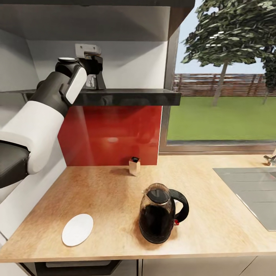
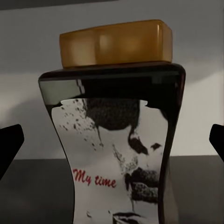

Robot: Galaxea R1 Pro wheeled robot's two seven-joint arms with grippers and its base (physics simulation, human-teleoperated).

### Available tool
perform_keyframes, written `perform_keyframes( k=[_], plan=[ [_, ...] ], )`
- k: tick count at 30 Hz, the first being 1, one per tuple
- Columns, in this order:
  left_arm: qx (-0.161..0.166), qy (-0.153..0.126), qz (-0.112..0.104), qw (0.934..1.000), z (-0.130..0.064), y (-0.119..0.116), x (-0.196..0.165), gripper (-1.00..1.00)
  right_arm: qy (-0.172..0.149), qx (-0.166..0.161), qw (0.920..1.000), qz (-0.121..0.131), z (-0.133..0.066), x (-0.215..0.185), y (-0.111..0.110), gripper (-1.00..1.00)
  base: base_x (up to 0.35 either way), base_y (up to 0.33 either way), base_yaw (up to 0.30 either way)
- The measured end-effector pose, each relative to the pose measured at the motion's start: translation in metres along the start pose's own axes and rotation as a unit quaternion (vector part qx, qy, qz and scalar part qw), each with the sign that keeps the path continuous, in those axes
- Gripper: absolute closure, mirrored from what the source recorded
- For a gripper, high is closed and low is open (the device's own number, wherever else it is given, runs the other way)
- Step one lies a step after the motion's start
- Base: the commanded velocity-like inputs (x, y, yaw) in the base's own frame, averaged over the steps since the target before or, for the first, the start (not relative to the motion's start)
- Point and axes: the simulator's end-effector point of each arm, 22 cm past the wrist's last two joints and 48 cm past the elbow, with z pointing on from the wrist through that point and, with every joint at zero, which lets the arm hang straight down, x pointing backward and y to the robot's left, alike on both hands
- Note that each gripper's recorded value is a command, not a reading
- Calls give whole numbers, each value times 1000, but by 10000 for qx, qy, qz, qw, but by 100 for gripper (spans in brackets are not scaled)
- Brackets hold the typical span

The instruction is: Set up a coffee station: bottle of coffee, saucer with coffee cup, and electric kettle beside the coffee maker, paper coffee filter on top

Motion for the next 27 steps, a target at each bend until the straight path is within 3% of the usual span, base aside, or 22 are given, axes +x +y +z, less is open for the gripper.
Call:
perform_keyframes(
  k=[27],
  plan=[
    [6, 144, -23, 9999, 2, 0, 21, -100, 0, 0, 10000, 0, 0, 0, 0, -100, 53, 0, 0]
  ],
)
